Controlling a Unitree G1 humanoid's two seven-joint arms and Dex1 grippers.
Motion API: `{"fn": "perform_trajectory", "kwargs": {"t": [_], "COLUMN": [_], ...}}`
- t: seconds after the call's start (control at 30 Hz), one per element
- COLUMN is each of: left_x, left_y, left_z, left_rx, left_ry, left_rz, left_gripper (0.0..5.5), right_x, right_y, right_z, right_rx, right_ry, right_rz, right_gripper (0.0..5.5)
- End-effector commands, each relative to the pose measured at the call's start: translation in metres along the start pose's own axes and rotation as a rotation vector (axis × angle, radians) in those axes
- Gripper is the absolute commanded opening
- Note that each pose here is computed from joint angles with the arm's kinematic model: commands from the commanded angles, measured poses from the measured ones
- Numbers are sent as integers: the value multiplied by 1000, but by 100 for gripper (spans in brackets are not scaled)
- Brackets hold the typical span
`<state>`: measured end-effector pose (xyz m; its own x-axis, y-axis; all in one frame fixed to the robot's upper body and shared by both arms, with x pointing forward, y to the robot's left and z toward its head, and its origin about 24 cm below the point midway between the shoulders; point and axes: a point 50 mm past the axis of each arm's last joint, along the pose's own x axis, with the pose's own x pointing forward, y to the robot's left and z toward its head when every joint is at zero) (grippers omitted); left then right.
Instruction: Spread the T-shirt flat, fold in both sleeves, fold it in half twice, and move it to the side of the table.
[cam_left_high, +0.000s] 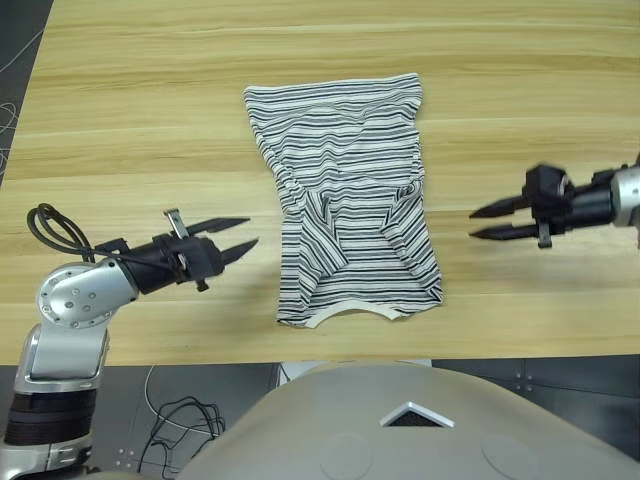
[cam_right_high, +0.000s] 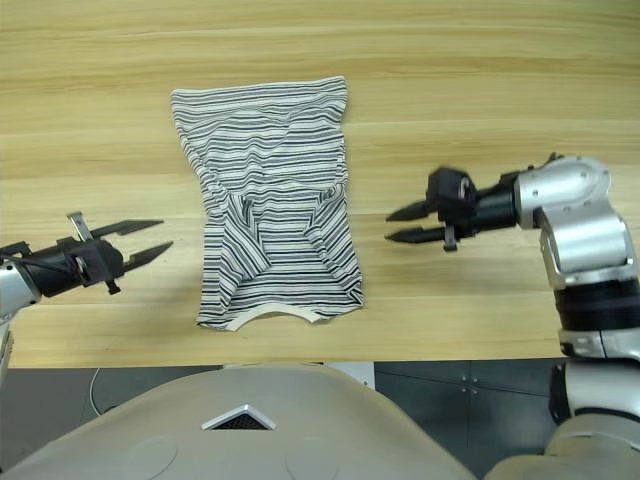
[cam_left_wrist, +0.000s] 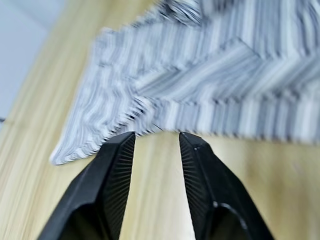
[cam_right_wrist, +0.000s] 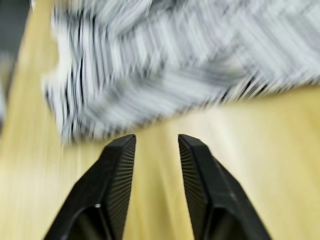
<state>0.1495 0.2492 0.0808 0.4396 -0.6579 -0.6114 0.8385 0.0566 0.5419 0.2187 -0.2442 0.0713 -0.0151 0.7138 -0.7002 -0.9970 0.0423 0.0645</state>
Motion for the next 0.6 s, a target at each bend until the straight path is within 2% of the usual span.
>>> {"fn": "perform_trajectory", "kwargs": {"t": [0.03, 0.13, 0.2, 0.37, 0.6], "left_x": [-17, -14, -10, 2, 23], "left_y": [-18, -21, -29, -45, -58], "left_z": [-5, -5, -4, 1, 2], "left_rx": [259, 304, 312, 328, 351], "left_ry": [37, 19, -1, -77, -131], "left_rz": [-250, -244, -266, -276, -252], "left_gripper": [236, 282, 285, 285, 285], "right_x": [5, 20, 28, 43, 64], "right_y": [27, 34, 37, 44, 42], "right_z": [-19, -13, -9, -5, -10], "right_rx": [-431, -567, -688, -925, -940], "right_ry": [132, 0, -64, -186, -240], "right_rz": [122, 95, 71, 4, -62], "right_gripper": [236, 290, 310, 310, 310]}}
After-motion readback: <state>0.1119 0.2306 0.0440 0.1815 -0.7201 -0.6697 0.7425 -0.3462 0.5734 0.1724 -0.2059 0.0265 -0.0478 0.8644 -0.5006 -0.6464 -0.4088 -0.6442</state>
